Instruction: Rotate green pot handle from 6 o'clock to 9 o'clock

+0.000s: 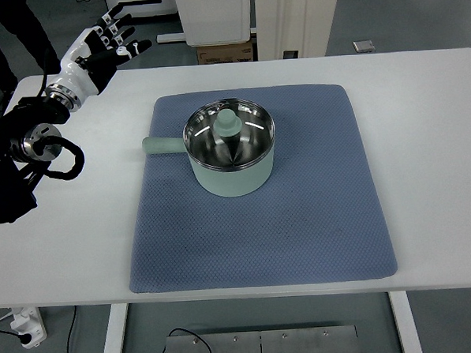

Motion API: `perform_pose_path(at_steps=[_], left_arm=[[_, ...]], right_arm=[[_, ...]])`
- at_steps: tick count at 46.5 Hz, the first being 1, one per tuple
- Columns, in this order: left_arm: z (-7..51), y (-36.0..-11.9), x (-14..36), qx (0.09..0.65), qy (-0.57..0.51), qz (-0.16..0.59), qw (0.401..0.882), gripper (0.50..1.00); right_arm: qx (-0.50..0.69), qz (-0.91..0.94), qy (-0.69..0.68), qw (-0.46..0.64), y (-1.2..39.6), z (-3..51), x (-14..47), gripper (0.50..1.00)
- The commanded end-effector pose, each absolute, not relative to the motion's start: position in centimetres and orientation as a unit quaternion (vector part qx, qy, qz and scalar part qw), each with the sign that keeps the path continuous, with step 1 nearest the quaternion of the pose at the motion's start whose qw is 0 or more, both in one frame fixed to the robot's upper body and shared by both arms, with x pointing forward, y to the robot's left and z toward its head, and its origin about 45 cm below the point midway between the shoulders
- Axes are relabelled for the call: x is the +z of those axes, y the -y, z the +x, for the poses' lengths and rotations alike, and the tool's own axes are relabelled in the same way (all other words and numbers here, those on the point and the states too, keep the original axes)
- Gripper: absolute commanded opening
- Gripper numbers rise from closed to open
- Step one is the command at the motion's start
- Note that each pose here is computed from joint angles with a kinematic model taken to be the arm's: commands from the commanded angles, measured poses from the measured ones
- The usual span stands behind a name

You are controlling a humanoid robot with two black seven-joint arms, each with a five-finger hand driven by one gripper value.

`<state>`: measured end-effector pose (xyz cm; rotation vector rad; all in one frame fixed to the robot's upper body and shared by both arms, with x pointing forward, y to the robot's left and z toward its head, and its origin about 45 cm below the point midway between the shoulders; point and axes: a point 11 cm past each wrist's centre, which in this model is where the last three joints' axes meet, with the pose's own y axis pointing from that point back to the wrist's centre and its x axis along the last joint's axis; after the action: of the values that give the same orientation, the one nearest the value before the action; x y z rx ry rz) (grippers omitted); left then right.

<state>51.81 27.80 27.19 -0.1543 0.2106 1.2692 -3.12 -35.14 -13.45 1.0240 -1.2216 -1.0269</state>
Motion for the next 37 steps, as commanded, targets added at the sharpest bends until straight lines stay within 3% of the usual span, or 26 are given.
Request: perform_pose_path(at_steps=[1,27,37], left_arm=[[51.7,-27.4,25.7,0.601,-0.109,-0.069,0.789,1.0],[50.8,-27.2,21.8,0.636,-0.14,-0.071,0.756,1.0],[50.7,-25.9,21.4,0.634,-0.142,-0.075,0.757,1.0]], right_arm=[[-0.44,0.439,0.524,0.583,35.2,-3.1,-13.4,1.0],[-0.44,0.438,0.523,0.584,35.2,-3.2,-13.4,1.0],[-0.44,0.439,0.523,0.583,35.1,-3.1,-13.5,1.0]])
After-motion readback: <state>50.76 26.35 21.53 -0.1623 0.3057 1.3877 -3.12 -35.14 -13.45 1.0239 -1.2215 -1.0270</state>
